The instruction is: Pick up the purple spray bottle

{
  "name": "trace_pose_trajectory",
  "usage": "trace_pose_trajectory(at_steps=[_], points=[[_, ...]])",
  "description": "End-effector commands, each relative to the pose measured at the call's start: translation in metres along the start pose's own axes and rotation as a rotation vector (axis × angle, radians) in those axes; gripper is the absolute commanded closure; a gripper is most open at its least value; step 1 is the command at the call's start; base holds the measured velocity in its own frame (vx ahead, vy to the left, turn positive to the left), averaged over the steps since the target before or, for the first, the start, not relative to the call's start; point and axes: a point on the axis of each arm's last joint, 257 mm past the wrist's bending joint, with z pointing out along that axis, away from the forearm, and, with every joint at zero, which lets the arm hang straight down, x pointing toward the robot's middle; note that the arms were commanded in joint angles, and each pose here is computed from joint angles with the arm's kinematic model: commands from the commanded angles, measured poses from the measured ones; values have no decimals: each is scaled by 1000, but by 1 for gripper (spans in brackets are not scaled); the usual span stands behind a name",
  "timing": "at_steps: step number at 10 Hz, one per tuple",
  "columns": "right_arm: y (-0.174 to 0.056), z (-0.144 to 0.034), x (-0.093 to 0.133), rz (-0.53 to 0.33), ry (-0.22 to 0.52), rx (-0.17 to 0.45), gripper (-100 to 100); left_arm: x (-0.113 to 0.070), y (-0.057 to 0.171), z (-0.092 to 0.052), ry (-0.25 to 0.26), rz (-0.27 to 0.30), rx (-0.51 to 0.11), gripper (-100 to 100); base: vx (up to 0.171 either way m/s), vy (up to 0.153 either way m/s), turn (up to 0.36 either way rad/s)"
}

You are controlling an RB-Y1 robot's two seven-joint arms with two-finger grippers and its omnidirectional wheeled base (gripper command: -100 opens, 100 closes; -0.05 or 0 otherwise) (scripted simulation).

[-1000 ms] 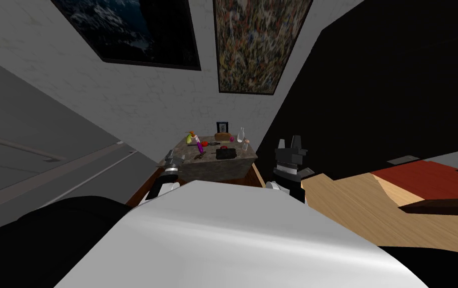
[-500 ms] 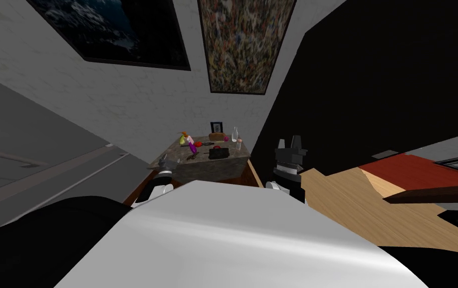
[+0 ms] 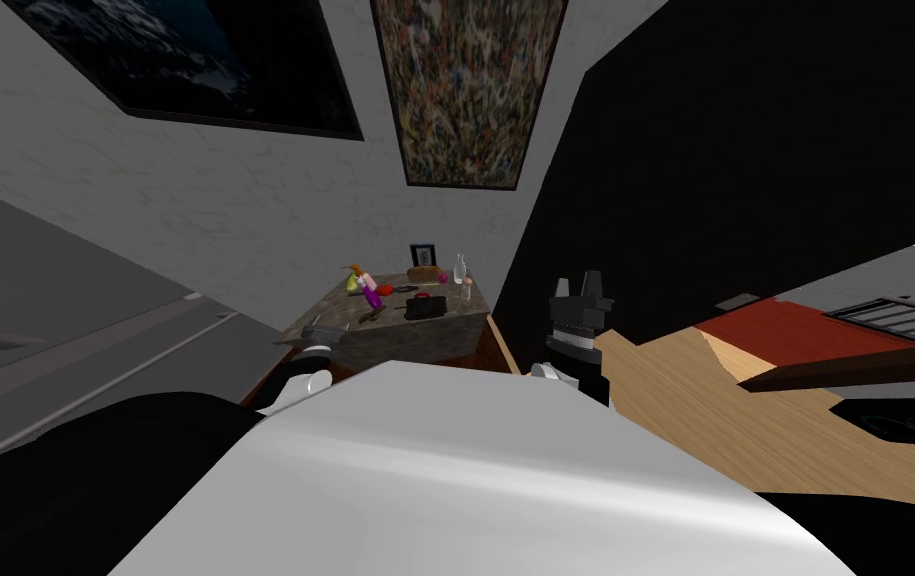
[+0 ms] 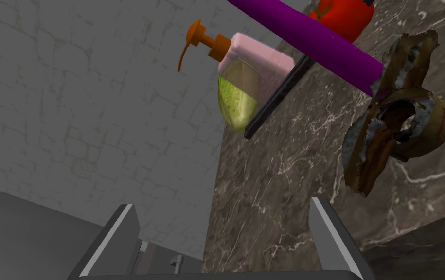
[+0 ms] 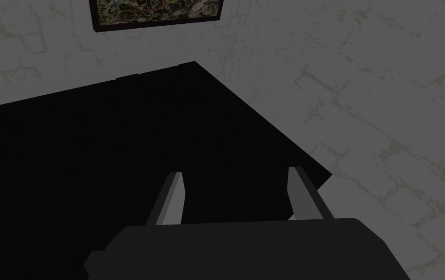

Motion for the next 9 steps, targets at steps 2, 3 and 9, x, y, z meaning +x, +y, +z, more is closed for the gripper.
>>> trace_pose_trajectory(at_steps=[2,3,9], points=[[0,0,0,0,0,0,0,-19,-2,4,-40,-71,-14,-100,16,-104,-62],[0,0,0,0,0,0,0,-34,-5,7,-69,-120,-22,-100,16,-81,-62],[0,0,0,0,0,0,0,-66,-14,17,-137,-320,-36,-100,31,-59,-65]])
